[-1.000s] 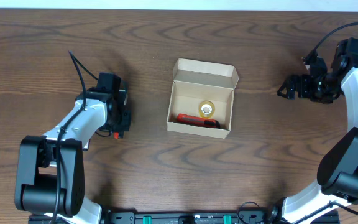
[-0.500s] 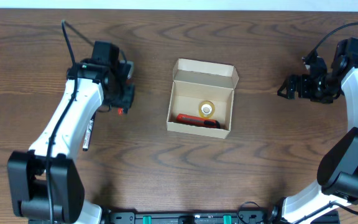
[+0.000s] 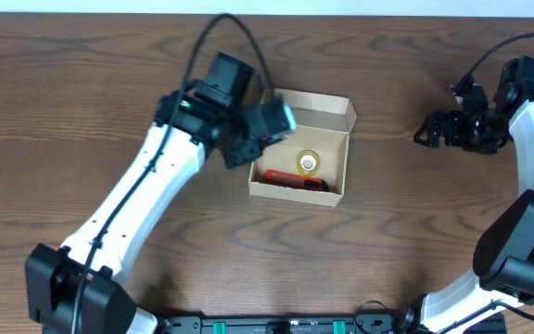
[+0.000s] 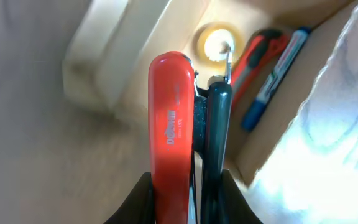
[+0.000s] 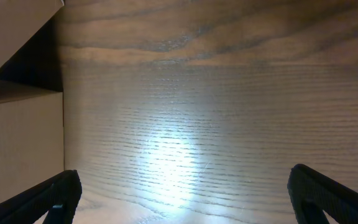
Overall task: Pack container
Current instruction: 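Lift the red stapler with the left gripper and carry it right over the box, then lower the stapler into the box and open the left gripper, then move the left gripper back left over the white marker, then close the left gripper on the white marker and lift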
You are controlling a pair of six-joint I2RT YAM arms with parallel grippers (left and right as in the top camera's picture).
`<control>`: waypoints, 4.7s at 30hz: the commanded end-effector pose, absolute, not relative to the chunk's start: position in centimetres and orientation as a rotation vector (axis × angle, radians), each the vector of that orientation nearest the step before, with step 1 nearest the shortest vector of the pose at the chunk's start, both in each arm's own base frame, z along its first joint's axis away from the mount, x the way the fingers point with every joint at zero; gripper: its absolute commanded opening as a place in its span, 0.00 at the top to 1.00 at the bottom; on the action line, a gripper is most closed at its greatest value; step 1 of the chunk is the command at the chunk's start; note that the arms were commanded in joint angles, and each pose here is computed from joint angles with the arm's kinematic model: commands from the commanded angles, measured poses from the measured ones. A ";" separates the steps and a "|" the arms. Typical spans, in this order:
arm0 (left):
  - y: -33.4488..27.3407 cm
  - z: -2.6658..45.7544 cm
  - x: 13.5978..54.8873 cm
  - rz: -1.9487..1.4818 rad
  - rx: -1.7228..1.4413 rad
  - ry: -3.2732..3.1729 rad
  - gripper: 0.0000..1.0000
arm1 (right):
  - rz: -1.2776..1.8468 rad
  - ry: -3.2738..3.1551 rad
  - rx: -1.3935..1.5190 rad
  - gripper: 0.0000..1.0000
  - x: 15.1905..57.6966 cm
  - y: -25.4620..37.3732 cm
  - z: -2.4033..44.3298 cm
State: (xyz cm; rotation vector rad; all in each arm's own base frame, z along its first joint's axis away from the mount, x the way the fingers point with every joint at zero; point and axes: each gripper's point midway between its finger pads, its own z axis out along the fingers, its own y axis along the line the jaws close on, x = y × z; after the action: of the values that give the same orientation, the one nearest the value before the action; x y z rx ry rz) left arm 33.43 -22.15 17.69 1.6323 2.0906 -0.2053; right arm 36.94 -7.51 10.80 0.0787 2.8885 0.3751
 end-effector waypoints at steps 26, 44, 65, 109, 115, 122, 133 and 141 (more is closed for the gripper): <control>-28.7 13.0 33.6 -0.273 1.914 1.837 0.94 | 0.368 2.859 0.069 0.01 37.2 -7.6 11.4; -28.7 5.4 32.4 -0.350 2.027 1.998 0.94 | 0.369 2.859 0.069 0.01 37.2 -7.6 11.4; -27.5 7.1 33.5 -0.222 1.945 2.092 0.33 | 0.369 2.859 0.069 0.01 37.2 -7.6 11.4; 5.0 14.2 28.2 0.125 -0.149 2.882 0.05 | 0.379 2.846 0.065 0.01 37.4 -7.5 11.5; 5.2 11.0 29.7 0.141 -0.070 2.844 0.05 | 0.379 2.847 0.065 0.01 37.4 -7.5 11.5; 5.3 7.5 30.5 0.152 0.121 2.931 0.05 | 0.379 2.847 0.066 0.01 37.4 -7.5 11.5; 5.2 3.2 31.0 0.113 0.169 3.025 0.05 | 0.380 2.847 0.065 0.01 37.4 -7.5 11.5; 4.5 0.9 30.6 0.042 0.165 3.076 0.02 | 0.379 2.848 0.065 0.01 37.4 -7.5 11.5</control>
State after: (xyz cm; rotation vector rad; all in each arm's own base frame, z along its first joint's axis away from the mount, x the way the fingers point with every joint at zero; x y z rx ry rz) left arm 31.27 5.01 1.96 0.1581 3.0470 0.0927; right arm 37.43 -7.55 10.86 0.0719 2.8669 0.3741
